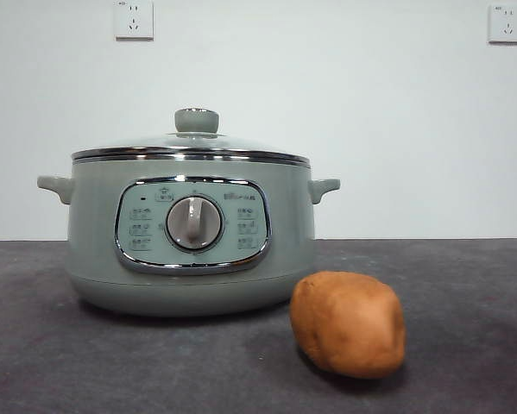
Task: Pick up the potato,open the lid,put the potato in the pot,close the lid
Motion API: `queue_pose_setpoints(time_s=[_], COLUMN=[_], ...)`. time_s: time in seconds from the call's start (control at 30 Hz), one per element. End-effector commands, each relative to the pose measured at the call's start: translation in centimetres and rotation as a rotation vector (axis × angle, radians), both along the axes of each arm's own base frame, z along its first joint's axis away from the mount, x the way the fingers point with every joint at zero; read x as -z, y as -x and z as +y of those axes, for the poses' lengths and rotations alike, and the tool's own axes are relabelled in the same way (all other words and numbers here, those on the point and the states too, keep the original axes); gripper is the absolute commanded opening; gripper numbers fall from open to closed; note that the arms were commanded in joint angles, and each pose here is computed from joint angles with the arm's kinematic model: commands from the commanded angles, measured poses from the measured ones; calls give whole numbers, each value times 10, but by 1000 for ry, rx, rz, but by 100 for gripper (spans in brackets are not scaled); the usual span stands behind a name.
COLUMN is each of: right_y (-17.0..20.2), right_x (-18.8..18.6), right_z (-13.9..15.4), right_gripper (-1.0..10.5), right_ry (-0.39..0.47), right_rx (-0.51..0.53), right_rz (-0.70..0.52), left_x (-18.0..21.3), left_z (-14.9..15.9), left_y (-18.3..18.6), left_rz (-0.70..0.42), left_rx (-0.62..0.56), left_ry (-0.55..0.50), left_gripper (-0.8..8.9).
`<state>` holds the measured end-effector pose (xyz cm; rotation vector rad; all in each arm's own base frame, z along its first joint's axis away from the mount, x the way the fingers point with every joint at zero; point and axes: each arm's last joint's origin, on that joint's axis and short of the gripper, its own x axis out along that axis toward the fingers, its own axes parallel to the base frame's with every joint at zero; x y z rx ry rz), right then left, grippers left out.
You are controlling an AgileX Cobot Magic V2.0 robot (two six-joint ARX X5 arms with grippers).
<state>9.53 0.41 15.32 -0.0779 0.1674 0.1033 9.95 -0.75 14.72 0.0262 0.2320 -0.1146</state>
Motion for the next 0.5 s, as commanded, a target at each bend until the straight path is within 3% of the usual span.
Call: queue_pose_setpoints(time_s=[0.03, 0.2, 0.5], right_y=[-1, -1, -1], right_x=[3, 3, 2], right_z=[0, 0, 0], right_gripper=[0, 0, -8], right_ry=[-13, -18, -251], right_rx=[0, 1, 41], right_rz=[4, 5, 22], left_x=[1, 1, -3], left_z=[0, 0, 0], left_y=[-1, -1, -1], left_rz=[-15, -17, -27], left_rx=[-3, -3, -3], left_ry=[7, 7, 9], left_gripper=[-2, -2, -2])
